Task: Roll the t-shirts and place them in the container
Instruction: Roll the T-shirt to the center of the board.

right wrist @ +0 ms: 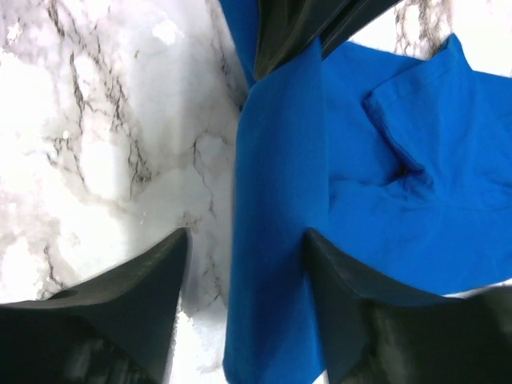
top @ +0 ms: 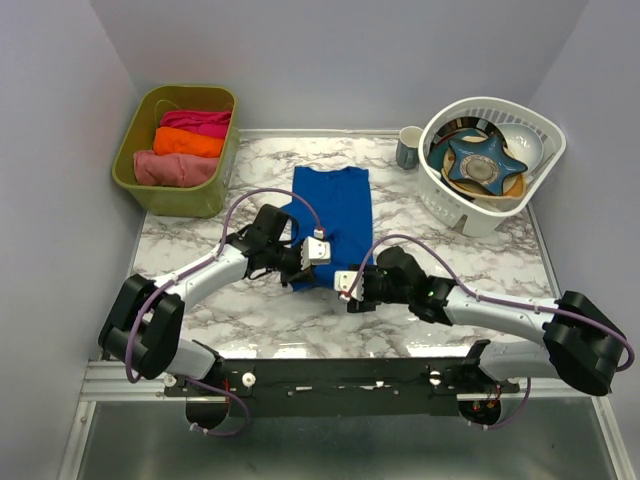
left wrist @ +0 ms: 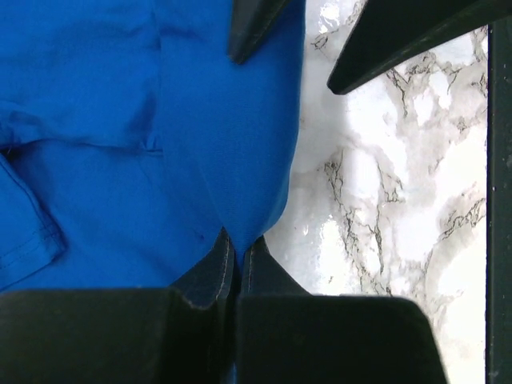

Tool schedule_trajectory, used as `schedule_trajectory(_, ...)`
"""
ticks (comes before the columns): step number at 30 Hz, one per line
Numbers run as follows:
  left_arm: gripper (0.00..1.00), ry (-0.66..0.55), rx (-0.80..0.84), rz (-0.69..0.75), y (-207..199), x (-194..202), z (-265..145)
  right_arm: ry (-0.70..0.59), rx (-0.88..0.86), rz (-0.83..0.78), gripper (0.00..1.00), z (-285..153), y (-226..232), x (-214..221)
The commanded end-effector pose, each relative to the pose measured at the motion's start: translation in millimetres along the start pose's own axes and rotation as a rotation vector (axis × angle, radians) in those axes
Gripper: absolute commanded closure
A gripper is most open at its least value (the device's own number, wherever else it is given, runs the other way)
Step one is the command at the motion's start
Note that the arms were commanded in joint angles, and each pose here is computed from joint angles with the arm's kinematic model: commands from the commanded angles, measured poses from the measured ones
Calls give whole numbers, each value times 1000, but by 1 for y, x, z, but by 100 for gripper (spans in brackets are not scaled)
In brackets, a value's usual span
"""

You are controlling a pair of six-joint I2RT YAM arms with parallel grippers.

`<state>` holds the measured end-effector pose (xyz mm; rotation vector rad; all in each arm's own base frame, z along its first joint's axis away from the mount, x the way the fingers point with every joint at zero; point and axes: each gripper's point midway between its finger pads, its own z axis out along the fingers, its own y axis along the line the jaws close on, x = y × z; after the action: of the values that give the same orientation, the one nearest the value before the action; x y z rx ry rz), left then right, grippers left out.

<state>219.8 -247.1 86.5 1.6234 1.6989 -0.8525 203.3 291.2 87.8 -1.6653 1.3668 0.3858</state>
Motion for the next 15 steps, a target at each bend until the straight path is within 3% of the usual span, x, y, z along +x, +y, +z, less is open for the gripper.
schedule_trajectory(1,100,-50,11,16,-5,-11,-2,58,-33,-15,44,-5,13,16)
schedule_trajectory(5,100,-45,34,3,-11,-9,-3,73,-36,20,60,-6,13,19)
schedule_trajectory(7,100,-41,48,-3,-17,-9,-6,90,-37,46,62,-8,10,22)
schedule_trajectory(12,100,-38,117,-44,-38,-9,-12,126,-120,116,84,-16,14,31)
schedule_trajectory(15,100,-24,185,-95,-50,-12,-17,122,-175,182,90,-23,10,25)
